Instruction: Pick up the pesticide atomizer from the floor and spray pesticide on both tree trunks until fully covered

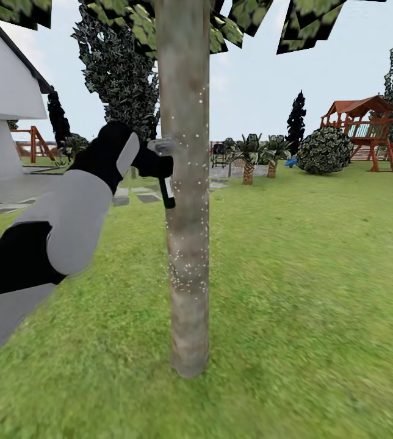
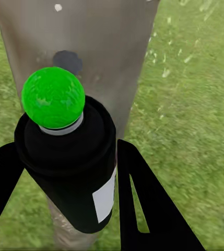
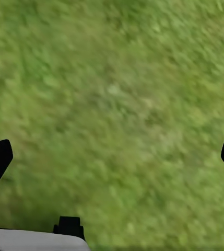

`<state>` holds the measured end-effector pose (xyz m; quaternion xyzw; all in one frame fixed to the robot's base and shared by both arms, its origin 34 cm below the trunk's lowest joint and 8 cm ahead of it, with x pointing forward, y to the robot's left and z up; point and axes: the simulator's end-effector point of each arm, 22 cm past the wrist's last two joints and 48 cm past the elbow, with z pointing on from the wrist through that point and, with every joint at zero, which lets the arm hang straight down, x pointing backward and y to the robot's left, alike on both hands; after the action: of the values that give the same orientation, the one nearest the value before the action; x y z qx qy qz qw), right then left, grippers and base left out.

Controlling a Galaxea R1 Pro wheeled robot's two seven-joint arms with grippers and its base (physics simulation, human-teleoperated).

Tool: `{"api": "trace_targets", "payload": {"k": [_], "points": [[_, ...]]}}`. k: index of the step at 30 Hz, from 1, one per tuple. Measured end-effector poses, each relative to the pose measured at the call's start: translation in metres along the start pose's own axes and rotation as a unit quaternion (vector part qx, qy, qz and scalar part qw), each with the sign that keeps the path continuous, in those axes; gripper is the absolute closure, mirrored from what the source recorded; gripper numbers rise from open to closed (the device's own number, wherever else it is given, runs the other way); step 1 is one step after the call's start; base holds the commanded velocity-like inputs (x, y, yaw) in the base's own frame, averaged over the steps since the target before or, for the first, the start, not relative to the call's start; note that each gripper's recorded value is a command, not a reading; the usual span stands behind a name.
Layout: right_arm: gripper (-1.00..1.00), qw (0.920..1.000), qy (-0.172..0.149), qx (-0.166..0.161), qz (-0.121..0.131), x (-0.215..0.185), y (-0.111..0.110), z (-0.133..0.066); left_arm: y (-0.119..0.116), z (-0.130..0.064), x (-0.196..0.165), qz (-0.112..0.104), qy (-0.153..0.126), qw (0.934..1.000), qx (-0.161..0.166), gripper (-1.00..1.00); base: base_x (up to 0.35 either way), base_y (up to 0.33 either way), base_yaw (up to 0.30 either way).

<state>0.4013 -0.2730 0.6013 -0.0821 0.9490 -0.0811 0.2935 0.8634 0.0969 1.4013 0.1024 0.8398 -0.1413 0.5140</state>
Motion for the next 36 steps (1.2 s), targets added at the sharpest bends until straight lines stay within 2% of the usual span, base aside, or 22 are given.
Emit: {"api": "trace_targets", "payload": {"k": [5,6,10,19,21,23,27,29,34,36], "points": [[-1.00,1.0000,0.000,0.000,0.000,0.000,0.000,0.000,-0.008,-0.022,-0.034,0.012,-0.018,0.9998,-0.002,1.00,0.000,0.000,0.000],[-1.00,1.0000,0.000,0.000,0.000,0.000,0.000,0.000,-0.003,-0.029,-0.043,0.013,-0.022,0.9996,-0.008,1.00,0.000,0.000,0.000],[-1.00,1.0000,0.000,0.000,0.000,0.000,0.000,0.000,-0.009,-0.055,-0.076,0.020,-0.045,0.9988,-0.008,1.00,0.000,0.000,0.000],[-1.00,1.0000,0.000,0.000,0.000,0.000,0.000,0.000,-0.023,-0.103,-0.130,0.037,-0.085,0.9956,-0.012,1.00,0.000,0.000,0.000],[-1.00,1.0000,0.000,0.000,0.000,0.000,0.000,0.000,-0.023,-0.107,-0.134,0.038,-0.089,0.9953,-0.012,1.00,0.000,0.000,0.000],[-1.00,1.0000,0.000,0.000,0.000,0.000,0.000,0.000,-0.023,-0.105,-0.131,0.038,-0.084,0.9957,-0.013,1.00,0.000,0.000,0.000],[-1.00,1.0000,0.000,0.000,0.000,0.000,0.000,0.000,-0.020,-0.085,-0.106,0.030,-0.046,0.9984,-0.009,1.00,0.000,0.000,0.000],[-1.00,1.0000,0.000,0.000,0.000,0.000,0.000,0.000,-0.020,-0.076,-0.093,0.016,-0.028,0.9995,0.002,1.00,0.000,0.000,0.000],[-1.00,1.0000,0.000,0.000,0.000,0.000,0.000,0.000,-0.006,-0.058,-0.062,-0.001,0.015,0.9999,0.002,1.00,0.000,0.000,0.000],[-1.00,1.0000,0.000,0.000,0.000,0.000,0.000,0.000,-0.005,-0.055,-0.056,-0.005,0.023,0.9997,0.004,1.00,0.000,0.000,0.000]]}}
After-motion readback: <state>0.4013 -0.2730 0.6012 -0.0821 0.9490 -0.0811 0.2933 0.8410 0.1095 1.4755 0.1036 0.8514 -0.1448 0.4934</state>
